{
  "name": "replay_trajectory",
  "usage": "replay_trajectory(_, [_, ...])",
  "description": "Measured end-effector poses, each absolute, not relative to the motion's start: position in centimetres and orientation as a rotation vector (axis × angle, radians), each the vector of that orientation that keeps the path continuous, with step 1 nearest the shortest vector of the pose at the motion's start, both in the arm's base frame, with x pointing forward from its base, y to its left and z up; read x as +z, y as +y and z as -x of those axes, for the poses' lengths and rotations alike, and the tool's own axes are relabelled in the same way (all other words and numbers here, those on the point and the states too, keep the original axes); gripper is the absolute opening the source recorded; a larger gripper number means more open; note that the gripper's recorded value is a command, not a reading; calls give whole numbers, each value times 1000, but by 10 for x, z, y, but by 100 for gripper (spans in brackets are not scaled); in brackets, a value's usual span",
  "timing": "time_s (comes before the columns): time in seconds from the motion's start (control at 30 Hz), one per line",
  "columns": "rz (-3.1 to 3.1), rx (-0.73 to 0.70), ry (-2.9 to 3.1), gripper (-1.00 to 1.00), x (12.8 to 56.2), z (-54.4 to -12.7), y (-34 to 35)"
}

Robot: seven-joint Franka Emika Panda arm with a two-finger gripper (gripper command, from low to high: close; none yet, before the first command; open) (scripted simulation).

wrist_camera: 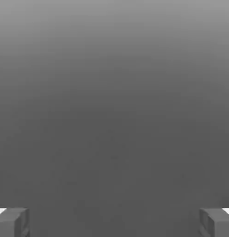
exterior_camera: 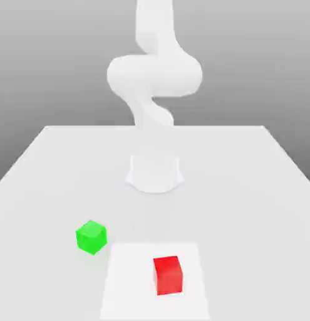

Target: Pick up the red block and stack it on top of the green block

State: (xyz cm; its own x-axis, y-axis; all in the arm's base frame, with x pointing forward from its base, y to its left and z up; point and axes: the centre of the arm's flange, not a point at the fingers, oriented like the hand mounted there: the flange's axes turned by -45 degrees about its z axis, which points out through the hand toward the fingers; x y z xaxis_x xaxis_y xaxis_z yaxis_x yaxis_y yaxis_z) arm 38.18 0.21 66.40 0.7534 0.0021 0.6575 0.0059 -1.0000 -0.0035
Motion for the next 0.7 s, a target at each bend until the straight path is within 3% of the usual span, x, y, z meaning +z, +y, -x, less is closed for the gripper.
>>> replay_trajectory(0.17, [3019,-850,-65,0,560,-435,8])
replay_trajectory(0.33, [3077,-601,-124,0,452,-461,15])
replay_trajectory(0.5, [3115,-348,-183,0,345,-460,21])
replay_trajectory(0.7, [3131,-46,-255,0,226,-428,26])
